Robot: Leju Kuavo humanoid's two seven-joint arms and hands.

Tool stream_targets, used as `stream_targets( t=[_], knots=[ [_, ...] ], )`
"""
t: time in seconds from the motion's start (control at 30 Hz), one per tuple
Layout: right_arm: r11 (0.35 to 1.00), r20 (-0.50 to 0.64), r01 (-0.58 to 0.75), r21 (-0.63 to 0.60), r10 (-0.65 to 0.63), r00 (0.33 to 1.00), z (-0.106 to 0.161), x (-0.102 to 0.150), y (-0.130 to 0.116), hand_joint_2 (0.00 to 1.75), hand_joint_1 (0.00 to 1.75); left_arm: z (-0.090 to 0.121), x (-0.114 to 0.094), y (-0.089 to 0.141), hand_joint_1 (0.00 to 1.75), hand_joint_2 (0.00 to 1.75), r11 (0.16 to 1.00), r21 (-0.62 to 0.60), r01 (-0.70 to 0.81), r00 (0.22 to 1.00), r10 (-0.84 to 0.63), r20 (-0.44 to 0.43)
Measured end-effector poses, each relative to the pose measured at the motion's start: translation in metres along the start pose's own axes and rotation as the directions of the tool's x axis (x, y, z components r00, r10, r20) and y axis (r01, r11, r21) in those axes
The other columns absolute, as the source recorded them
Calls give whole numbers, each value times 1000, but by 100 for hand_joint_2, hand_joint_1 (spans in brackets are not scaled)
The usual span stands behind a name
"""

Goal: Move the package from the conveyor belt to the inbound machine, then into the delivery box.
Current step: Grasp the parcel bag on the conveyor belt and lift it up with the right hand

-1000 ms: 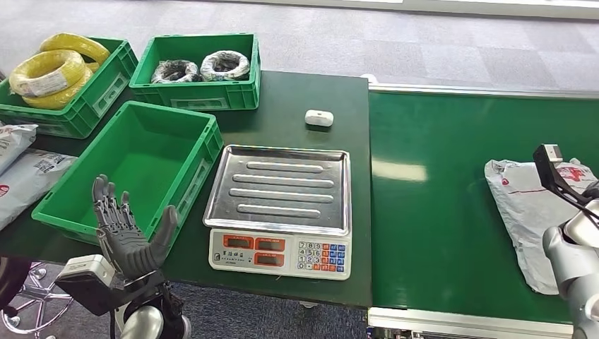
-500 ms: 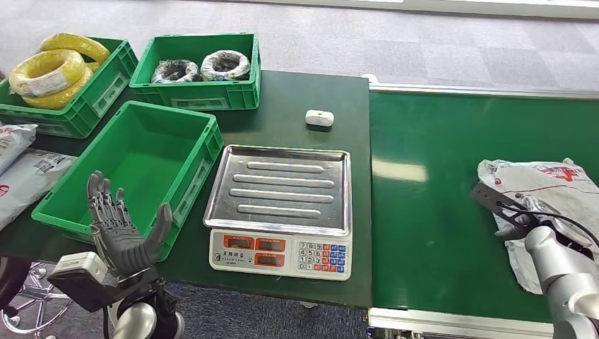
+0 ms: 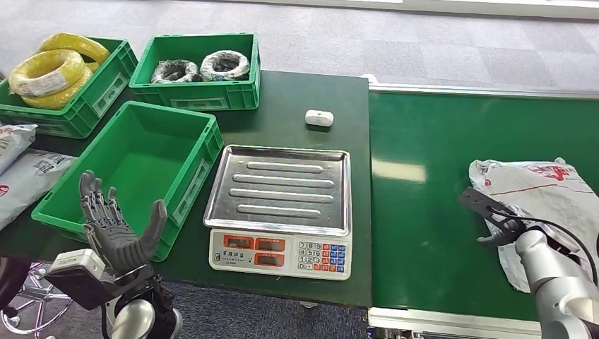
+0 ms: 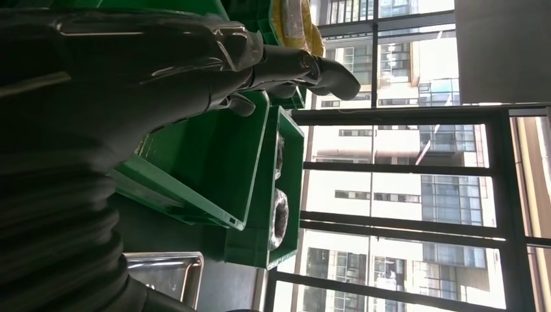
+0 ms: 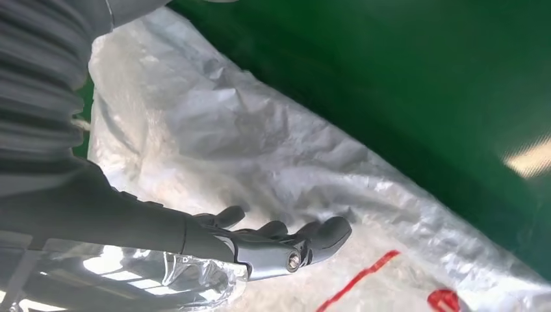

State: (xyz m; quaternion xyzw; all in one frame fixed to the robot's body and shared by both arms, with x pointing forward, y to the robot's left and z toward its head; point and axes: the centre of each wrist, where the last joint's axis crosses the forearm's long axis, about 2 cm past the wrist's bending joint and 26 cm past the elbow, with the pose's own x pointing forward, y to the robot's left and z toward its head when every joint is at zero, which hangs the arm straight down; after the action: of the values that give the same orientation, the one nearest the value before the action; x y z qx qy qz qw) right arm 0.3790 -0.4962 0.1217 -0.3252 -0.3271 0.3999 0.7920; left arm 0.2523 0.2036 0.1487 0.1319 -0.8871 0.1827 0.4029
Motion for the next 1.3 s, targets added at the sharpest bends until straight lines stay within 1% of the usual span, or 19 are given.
stream_targets(
  t=[0.07,0.13,0.2,0.27,0.33,0.5,0.67,0.77,0.87,0.93,1.07,1.3],
  knots=[
    [994,-63,-70,-79,65,996,-1,9,-6,175,0,0,2,1,0,175,1000,13,9,1000,-9,5],
    [975,-150,-164,-147,142,978,-1,21,-13,175,0,1,4,3,0,175,1000,24,14,1000,-14,9],
    [956,-226,-246,-162,206,952,-1,29,-19,175,0,2,6,4,0,175,999,30,16,1000,-16,12],
    [944,-276,-296,-149,247,929,-2,33,-21,175,0,2,7,5,0,175,999,34,16,1000,-16,12],
    [938,-301,-317,-138,266,916,-2,35,-20,175,0,3,8,5,0,175,999,36,16,1000,-16,12],
    [938,-306,-321,-132,269,913,-2,37,-18,175,0,3,8,6,0,175,999,36,16,1000,-16,12],
    [926,-360,-356,-126,291,886,-2,37,-17,175,0,3,8,7,0,175,999,37,16,1000,-17,12],
    [947,-372,-317,-54,276,886,-2,31,-16,175,0,1,8,6,0,175,999,32,9,1000,-10,16],
    [970,-341,-240,39,239,909,-1,18,-12,175,0,-3,7,5,0,175,1000,27,0,1000,0,23],
    [977,-319,-202,68,213,924,-1,10,-7,175,0,-5,7,4,0,175,1000,27,-3,1000,2,28],
    [981,-312,-172,89,192,931,0,-1,-1,175,0,-7,7,3,0,175,1000,25,-6,999,5,32],
    [986,-295,-137,96,160,942,1,-6,1,175,0,-8,6,4,0,175,1000,26,-6,999,5,34]
  ],
)
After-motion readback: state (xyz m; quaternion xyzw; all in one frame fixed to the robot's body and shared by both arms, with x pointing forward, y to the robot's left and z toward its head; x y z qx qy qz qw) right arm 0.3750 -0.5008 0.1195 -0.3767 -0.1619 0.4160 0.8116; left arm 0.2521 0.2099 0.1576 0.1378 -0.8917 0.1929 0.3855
